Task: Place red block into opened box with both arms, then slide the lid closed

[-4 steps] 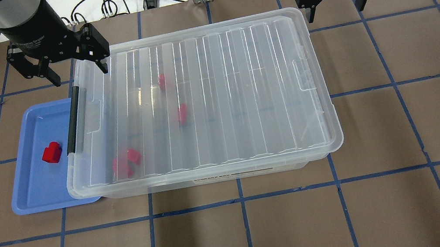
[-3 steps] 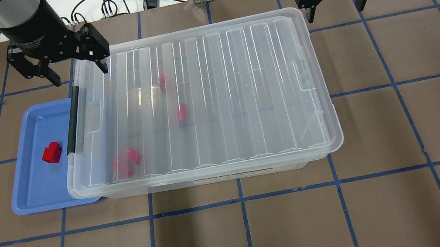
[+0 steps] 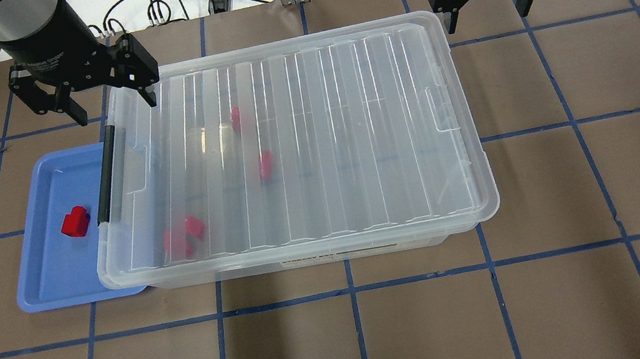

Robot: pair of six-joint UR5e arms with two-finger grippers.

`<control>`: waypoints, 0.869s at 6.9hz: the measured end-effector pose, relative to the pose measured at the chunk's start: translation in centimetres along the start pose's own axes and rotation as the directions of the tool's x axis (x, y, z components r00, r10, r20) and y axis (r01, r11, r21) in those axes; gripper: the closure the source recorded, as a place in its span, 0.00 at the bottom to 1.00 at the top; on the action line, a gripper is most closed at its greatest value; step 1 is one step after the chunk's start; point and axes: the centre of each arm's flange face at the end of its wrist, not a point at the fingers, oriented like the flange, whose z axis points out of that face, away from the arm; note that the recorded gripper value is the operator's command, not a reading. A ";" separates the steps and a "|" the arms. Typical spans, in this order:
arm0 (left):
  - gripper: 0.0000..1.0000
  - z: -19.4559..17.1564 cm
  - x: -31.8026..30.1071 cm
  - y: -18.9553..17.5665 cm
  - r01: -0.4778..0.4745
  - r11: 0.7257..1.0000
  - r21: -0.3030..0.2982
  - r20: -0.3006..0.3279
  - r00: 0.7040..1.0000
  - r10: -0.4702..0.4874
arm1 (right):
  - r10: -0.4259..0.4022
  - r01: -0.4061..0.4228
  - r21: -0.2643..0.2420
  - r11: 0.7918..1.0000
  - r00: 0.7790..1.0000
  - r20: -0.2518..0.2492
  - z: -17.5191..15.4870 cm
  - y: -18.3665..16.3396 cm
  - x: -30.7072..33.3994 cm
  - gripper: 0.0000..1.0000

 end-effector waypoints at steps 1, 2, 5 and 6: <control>0.00 0.0 0.0 0.0 0.000 1.000 -0.001 -0.001 1.000 0.000 | 0.000 0.000 0.000 1.000 1.000 0.000 0.0 0.0 0.0 0.00; 0.00 0.0 0.0 0.0 0.000 1.000 -0.001 -0.001 1.000 0.000 | 0.001 -0.001 0.000 1.000 1.000 0.001 0.1 -0.1 0.1 0.00; 0.00 0.1 0.0 0.0 0.000 1.000 -0.001 0.000 1.000 0.000 | 0.002 -0.002 -0.021 1.000 1.000 -0.001 1.7 -0.9 0.0 0.00; 0.00 0.0 0.0 0.0 0.000 1.000 -0.001 0.000 1.000 0.000 | 0.001 -0.001 -0.030 1.000 1.000 0.000 4.3 -1.9 -0.1 0.00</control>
